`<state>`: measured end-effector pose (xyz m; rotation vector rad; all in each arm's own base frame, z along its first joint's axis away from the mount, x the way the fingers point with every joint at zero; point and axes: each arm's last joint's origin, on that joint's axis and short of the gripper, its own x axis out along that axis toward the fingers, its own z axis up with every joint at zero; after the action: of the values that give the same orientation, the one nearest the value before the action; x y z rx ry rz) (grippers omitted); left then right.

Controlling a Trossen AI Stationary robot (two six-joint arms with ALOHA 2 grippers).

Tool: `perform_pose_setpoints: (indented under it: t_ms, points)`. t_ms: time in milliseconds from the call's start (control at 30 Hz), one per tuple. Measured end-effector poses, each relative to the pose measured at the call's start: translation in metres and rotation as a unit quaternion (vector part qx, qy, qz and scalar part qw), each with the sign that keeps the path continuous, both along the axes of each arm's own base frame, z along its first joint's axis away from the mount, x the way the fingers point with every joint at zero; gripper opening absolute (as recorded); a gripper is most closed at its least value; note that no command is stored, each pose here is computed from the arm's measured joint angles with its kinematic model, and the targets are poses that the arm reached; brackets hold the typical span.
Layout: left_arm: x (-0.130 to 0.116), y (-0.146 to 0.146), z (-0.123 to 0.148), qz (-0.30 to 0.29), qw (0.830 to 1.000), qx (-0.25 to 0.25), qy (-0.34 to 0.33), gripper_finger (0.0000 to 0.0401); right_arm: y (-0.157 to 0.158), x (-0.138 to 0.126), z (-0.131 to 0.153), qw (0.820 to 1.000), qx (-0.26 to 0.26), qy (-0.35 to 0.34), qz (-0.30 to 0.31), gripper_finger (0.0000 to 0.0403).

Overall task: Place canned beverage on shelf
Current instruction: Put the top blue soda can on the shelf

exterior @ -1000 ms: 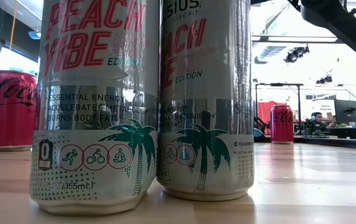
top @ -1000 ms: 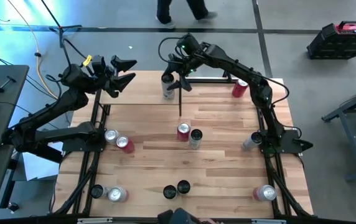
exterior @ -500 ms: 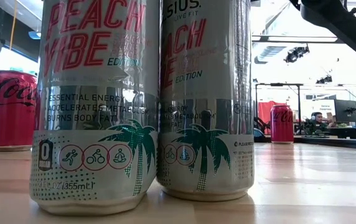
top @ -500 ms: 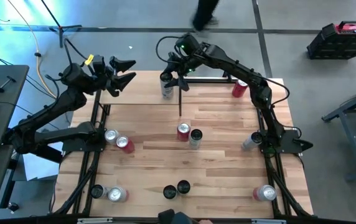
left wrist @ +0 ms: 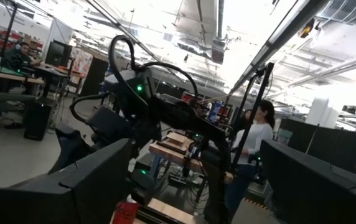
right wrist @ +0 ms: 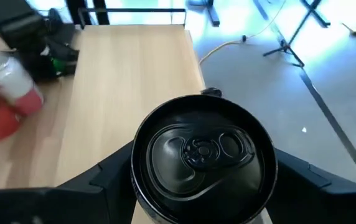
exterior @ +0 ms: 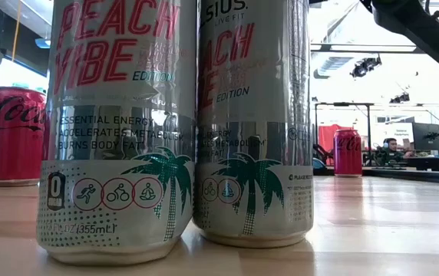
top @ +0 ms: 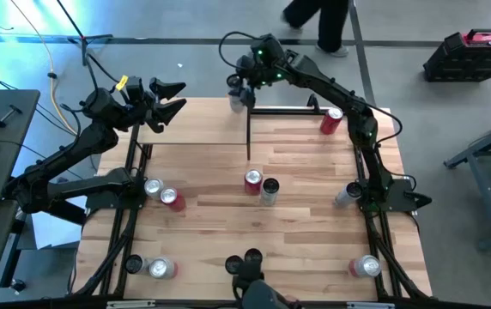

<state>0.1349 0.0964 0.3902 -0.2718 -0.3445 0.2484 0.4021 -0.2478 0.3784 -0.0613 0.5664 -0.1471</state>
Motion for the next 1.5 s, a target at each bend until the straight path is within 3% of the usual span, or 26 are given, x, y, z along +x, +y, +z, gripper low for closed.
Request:
perform_pose_setpoints:
  t_ms: [433, 600, 1500]
  points:
    - [0.001, -0.003, 0.001, -0.010, 1.000, 0.001, -0.004, 0.0349, -0.020, 0.001, -0.014, 0.996, 0.045, -0.018, -0.071, 0.0259]
    - [0.001, -0.004, 0.001, -0.013, 1.000, 0.002, -0.004, 0.0349, -0.021, 0.000, -0.014, 0.996, 0.037, -0.018, -0.082, 0.0259]
    - [-0.001, -0.006, 0.002, -0.017, 1.000, 0.007, -0.006, 0.0349, -0.022, 0.007, -0.022, 0.995, 0.052, -0.018, -0.082, 0.0259]
